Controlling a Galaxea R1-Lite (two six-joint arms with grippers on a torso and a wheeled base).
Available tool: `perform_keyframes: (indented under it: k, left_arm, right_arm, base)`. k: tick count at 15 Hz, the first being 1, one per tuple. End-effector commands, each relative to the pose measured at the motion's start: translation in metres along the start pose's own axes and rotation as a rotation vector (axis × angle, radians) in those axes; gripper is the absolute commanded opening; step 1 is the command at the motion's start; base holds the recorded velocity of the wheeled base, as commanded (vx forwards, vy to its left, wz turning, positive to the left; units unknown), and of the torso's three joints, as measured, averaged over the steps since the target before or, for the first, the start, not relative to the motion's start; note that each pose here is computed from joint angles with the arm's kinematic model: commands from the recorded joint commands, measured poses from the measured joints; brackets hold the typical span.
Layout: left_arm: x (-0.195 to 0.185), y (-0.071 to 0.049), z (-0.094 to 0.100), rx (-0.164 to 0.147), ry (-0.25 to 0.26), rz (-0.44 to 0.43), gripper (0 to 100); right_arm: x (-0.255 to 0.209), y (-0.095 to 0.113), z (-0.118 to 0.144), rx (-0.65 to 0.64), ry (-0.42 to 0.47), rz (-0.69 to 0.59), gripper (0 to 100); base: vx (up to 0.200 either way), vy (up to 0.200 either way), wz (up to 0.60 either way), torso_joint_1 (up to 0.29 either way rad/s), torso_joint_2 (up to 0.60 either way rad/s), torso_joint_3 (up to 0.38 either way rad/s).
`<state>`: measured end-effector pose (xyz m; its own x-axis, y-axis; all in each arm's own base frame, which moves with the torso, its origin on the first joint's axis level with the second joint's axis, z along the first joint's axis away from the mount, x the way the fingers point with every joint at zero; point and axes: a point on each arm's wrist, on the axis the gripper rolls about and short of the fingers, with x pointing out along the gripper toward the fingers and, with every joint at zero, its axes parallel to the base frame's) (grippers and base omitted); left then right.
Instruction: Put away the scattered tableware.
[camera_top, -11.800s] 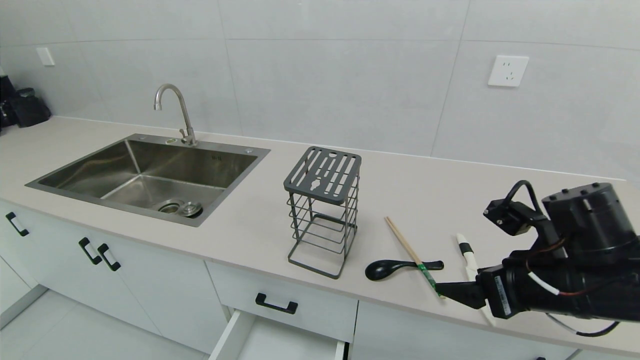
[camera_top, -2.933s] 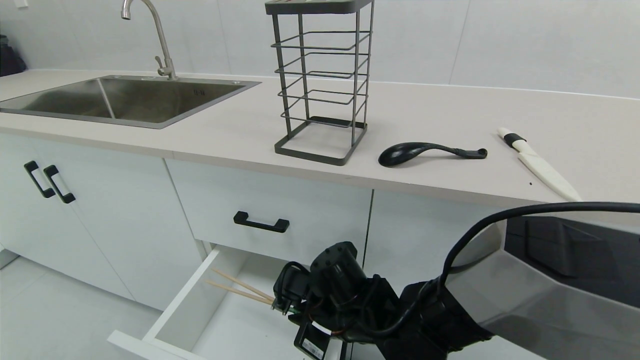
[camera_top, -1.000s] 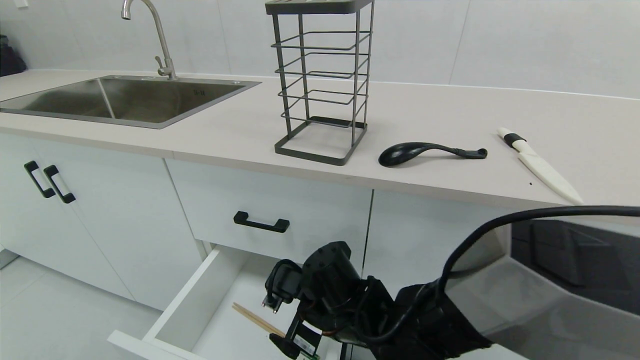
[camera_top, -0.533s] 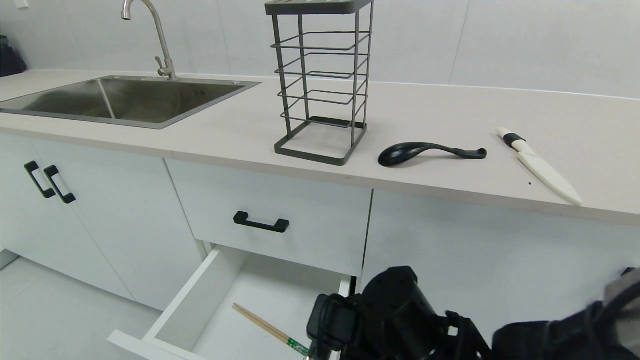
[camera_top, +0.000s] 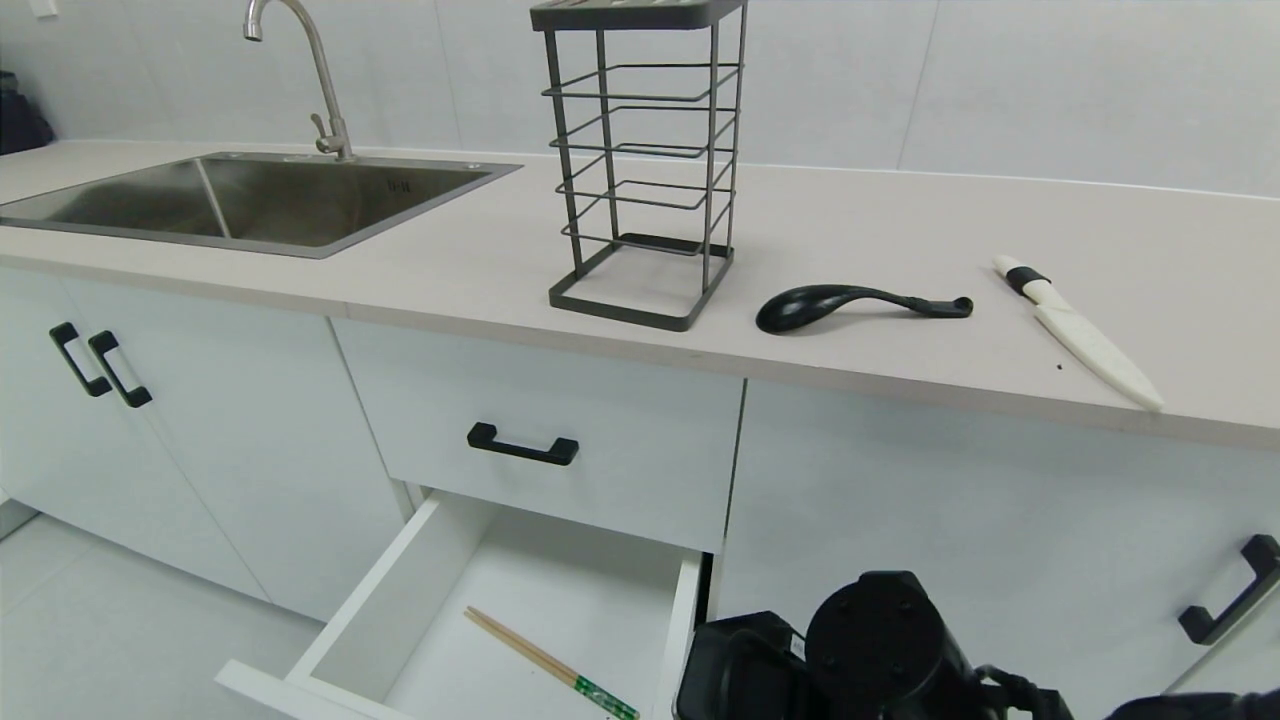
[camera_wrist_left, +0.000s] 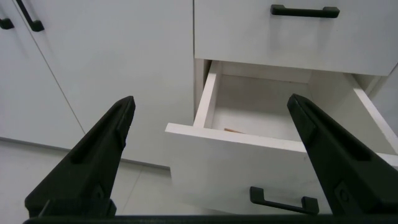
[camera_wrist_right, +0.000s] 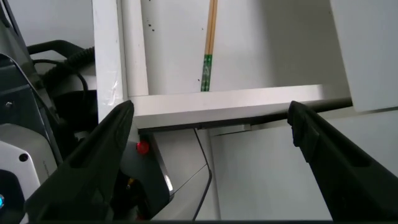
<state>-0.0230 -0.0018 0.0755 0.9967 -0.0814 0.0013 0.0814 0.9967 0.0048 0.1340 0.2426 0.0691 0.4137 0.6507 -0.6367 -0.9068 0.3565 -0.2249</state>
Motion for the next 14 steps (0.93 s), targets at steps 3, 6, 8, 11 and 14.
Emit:
perform_keyframes:
  k: [3, 6, 8, 11, 14]
  left_arm:
    - [0.0, 0.0, 0.0, 0.0, 0.001, 0.0, 100]
    - [0.0, 0.0, 0.0, 0.0, 0.001, 0.0, 100]
    - [0.0, 0.0, 0.0, 0.0, 0.001, 0.0, 100]
    - [0.0, 0.0, 0.0, 0.0, 0.001, 0.0, 100]
    - [0.0, 0.0, 0.0, 0.0, 0.001, 0.0, 100]
  right_arm:
    - [-0.007, 0.004, -0.007, -0.014, 0.011, -0.028, 100]
    - [-0.011, 0.006, -0.004, -0.017, -0.003, -0.027, 100]
    - [-0.012, 0.007, -0.006, -0.018, 0.003, -0.025, 100]
    - [-0.012, 0.01, -0.009, -0.022, 0.014, -0.016, 100]
    - [-0.013, 0.01, -0.011, -0.021, 0.019, -0.015, 100]
  base:
    - [0.0, 0.0, 0.0, 0.0, 0.0, 0.0]
    - [0.0, 0.0, 0.0, 0.094, -0.04, -0.013]
    - [0.0, 0.0, 0.0, 0.222, -0.12, -0.146]
    - [0.0, 0.0, 0.0, 0.23, -0.56, -0.215]
    - [0.0, 0.0, 0.0, 0.233, -0.52, -0.219]
